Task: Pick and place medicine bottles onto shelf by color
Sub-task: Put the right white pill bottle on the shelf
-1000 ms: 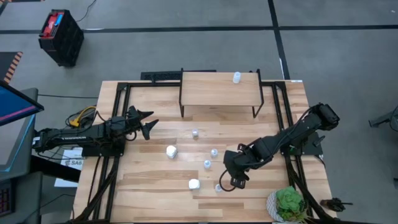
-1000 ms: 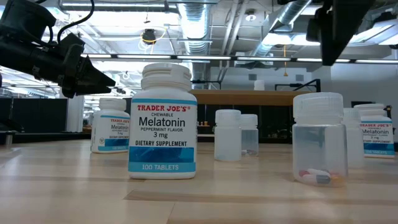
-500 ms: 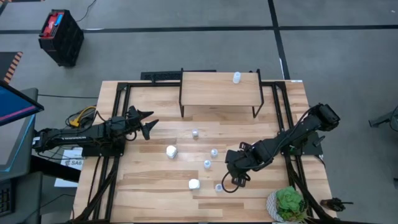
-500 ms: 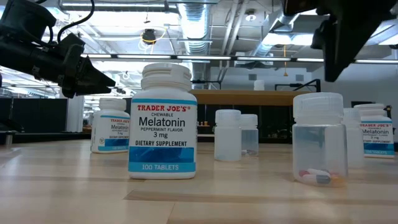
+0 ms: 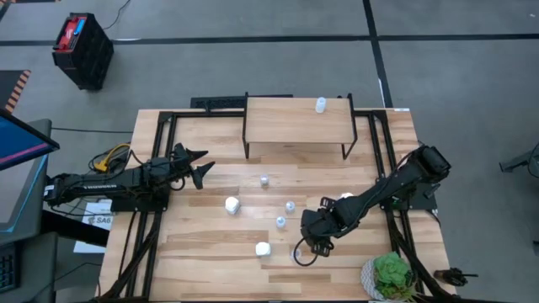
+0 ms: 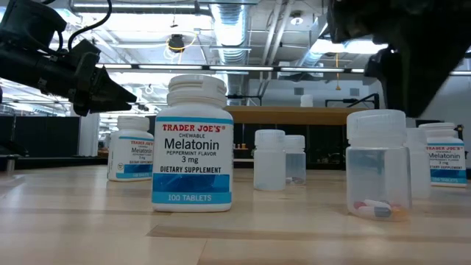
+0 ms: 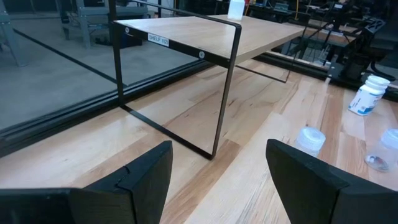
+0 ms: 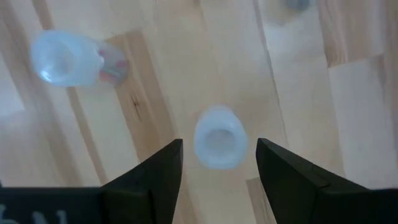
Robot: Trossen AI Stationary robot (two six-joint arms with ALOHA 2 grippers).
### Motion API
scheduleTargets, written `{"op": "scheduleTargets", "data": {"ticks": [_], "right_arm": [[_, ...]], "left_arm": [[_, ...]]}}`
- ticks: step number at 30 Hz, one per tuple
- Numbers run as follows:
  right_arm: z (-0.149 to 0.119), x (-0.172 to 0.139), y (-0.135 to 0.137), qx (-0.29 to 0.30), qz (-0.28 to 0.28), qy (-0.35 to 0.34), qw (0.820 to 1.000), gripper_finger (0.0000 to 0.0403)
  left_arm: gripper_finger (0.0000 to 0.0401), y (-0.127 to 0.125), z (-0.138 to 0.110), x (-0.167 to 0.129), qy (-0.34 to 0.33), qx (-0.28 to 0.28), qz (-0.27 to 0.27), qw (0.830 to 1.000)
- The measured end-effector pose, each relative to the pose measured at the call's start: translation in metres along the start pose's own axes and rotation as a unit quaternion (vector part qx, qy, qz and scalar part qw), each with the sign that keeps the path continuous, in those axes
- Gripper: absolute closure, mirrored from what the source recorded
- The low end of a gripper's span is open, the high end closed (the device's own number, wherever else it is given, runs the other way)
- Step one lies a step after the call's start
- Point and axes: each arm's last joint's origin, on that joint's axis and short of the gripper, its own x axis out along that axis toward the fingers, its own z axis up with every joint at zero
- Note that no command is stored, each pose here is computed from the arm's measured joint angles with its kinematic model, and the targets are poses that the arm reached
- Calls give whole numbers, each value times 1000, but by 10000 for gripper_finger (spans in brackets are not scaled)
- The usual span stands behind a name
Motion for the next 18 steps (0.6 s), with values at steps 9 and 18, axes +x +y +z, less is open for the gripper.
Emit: {"op": "scheduleTargets", "data": {"ticks": [9, 18], "right_arm": [[0, 23, 3, -4, -24, 28, 999, 178], [3, 25, 0, 5, -26, 28, 999, 180]], "left_arm": [[154, 0, 0, 0, 0, 0, 0, 1000], [154, 0, 0, 0, 0, 0, 0, 1000]]}}
